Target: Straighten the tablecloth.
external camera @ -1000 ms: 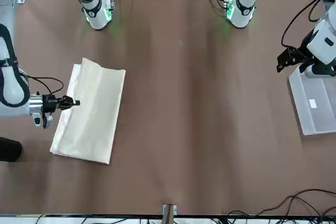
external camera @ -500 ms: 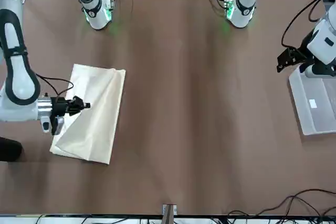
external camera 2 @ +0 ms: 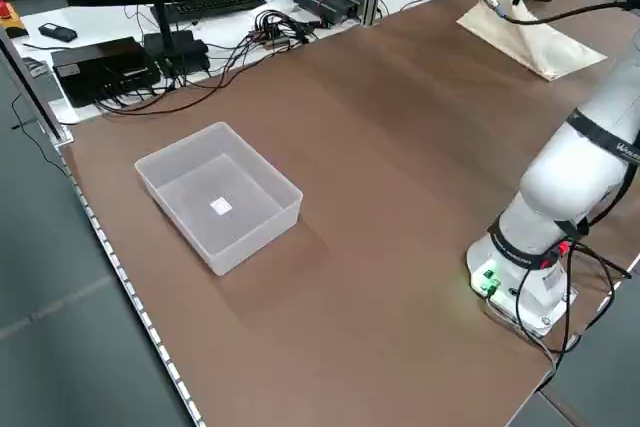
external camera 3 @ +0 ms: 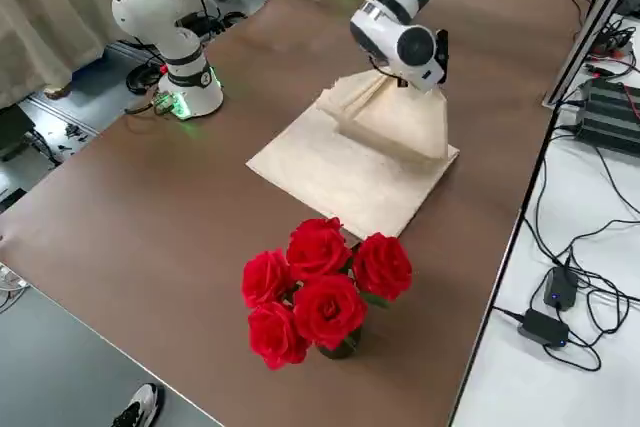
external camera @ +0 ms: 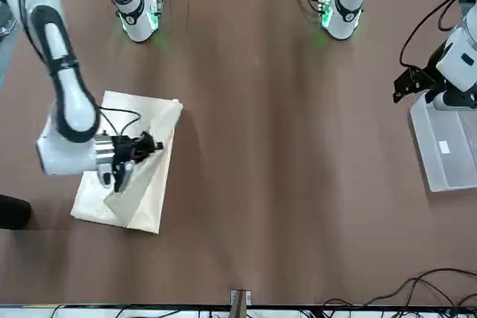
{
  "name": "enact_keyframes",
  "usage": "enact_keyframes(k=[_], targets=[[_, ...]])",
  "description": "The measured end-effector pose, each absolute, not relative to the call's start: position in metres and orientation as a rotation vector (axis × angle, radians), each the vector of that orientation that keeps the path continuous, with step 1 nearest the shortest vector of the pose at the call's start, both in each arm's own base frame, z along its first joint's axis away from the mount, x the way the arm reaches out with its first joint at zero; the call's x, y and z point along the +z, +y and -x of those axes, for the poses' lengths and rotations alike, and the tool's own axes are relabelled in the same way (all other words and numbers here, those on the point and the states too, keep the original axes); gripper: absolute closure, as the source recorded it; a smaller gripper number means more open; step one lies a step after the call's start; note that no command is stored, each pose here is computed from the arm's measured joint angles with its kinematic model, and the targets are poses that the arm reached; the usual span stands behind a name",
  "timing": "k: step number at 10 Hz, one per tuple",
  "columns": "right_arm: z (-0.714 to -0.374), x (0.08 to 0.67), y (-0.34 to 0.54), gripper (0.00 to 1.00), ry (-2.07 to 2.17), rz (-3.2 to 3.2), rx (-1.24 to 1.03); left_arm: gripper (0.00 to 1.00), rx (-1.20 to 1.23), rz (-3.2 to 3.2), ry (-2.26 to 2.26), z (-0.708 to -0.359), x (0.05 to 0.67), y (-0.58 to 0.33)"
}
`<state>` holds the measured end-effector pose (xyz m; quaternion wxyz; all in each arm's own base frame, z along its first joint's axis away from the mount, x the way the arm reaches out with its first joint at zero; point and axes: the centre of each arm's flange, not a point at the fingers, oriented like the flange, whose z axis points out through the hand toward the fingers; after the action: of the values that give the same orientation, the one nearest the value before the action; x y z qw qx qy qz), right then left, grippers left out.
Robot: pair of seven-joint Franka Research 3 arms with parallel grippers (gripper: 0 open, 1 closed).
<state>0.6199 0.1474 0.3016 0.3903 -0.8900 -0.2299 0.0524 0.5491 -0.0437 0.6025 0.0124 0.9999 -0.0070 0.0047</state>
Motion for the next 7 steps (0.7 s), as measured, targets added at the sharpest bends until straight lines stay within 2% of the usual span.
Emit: enact_keyframes(k=[5,7], targets=[[-0.584,0.320,0.327,0.97,-0.597,2.258,0.094,0.01,0.012,-3.117,-0.019,-0.550,0.601,-0.043],[-0.559,0.300,0.413,0.94,-0.529,2.303,0.067,0.01,0.013,-3.117,-0.019,-0.550,0.601,-0.043]])
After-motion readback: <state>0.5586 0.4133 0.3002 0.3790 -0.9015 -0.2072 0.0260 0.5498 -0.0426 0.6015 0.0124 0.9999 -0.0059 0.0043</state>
